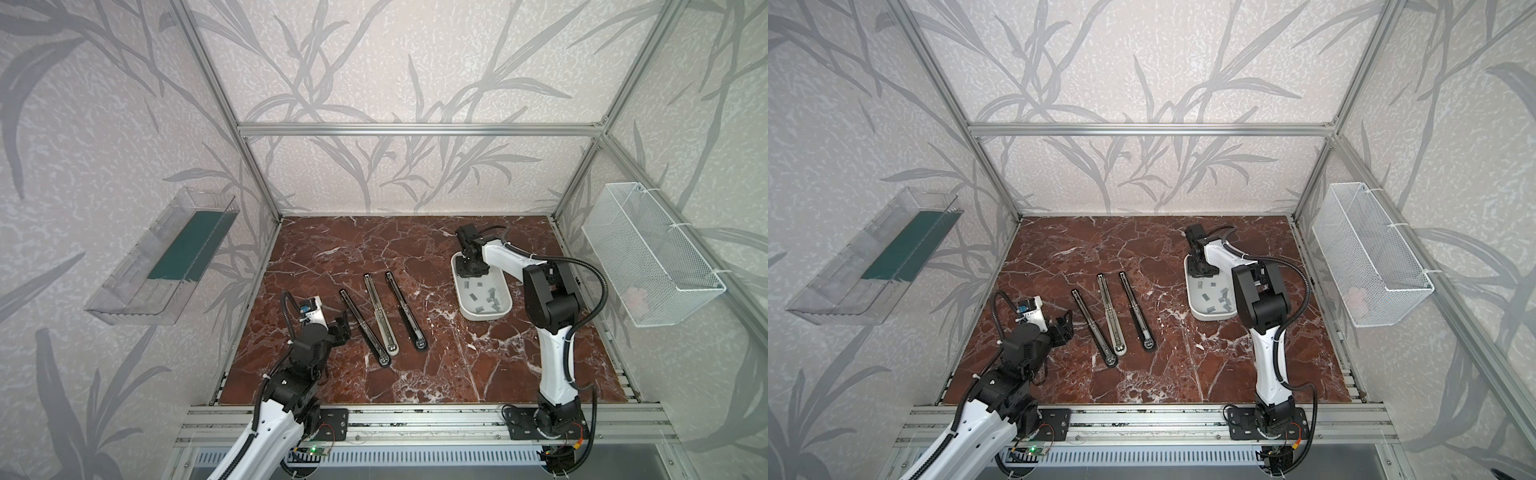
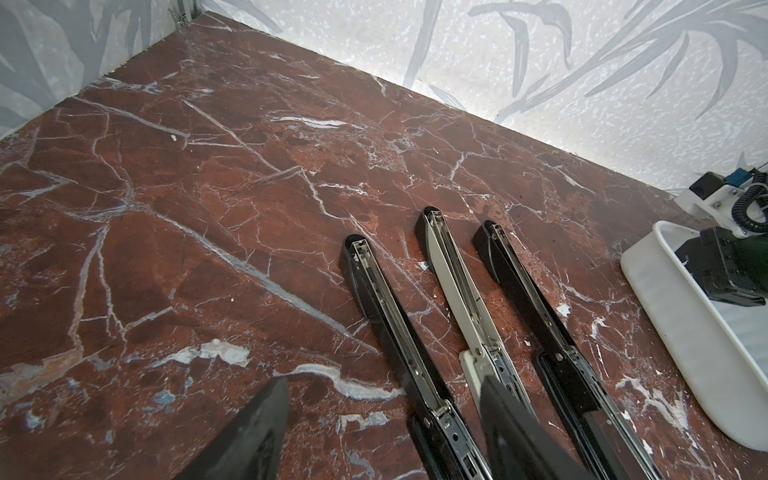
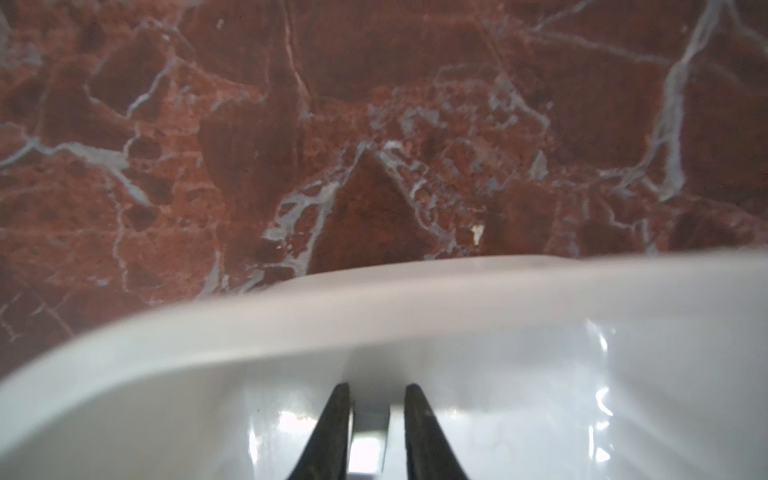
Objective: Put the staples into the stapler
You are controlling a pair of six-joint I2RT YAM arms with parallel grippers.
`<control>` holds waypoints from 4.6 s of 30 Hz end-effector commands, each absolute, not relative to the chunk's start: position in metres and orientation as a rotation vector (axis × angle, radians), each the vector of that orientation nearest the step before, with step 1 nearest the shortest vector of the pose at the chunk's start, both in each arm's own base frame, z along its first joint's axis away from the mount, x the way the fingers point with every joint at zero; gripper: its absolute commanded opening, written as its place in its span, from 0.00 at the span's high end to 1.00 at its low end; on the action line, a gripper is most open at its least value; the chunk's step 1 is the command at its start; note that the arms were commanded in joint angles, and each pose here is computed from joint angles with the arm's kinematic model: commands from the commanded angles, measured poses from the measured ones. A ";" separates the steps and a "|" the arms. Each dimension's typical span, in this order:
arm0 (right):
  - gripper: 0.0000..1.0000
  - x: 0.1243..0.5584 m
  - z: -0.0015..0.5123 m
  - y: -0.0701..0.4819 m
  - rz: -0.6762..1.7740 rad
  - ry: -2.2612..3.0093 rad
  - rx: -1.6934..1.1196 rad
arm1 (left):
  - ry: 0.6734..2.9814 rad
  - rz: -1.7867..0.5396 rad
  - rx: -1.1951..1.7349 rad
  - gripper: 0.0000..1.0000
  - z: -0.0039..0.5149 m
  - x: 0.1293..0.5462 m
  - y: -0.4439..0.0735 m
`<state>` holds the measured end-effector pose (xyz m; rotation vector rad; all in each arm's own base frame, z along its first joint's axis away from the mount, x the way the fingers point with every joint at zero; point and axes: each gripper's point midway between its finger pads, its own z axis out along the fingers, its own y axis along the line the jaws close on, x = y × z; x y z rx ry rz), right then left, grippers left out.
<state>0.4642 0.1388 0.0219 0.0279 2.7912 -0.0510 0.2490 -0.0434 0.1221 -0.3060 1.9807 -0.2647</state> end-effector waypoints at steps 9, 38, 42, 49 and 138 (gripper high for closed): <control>0.79 0.448 0.015 0.135 -0.048 2.841 0.039 | 1.986 -0.240 -0.337 0.26 0.117 0.248 -0.037; 0.89 0.430 0.143 0.175 0.098 2.513 -0.158 | 1.987 -0.239 -0.340 0.26 0.116 0.247 -0.037; 0.89 0.397 0.176 0.206 0.148 2.403 -0.263 | 1.984 -0.231 -0.348 0.26 0.117 0.246 -0.035; 0.90 0.311 0.188 0.280 0.286 2.241 -0.454 | 1.975 -0.225 -0.366 0.27 0.117 0.245 -0.032; 0.95 0.231 0.077 0.413 0.193 2.247 -0.624 | 1.980 -0.251 -0.414 0.30 0.118 0.244 -0.032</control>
